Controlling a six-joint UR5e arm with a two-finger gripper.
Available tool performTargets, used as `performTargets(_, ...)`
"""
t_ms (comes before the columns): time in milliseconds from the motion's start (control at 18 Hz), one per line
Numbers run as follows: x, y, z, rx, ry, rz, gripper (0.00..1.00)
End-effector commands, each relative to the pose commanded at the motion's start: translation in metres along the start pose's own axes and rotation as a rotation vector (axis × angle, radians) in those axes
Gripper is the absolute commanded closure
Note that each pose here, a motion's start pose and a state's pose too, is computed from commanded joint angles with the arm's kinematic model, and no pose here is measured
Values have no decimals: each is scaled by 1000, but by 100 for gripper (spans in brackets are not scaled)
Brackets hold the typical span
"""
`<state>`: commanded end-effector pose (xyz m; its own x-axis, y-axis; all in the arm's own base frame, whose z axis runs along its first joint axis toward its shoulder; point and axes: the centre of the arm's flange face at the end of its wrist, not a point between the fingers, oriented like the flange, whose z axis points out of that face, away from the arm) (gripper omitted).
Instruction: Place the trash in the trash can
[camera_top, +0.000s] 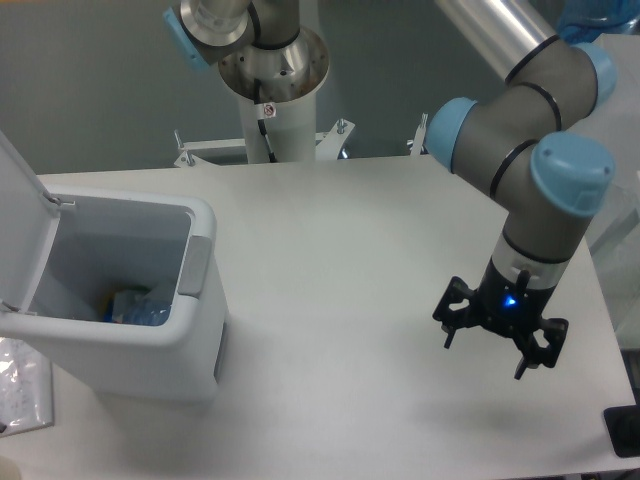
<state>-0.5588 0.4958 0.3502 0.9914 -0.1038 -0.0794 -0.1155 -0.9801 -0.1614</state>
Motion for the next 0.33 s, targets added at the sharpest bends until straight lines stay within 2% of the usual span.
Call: performTargets(333,4,-1,4,-6,6,-4,0)
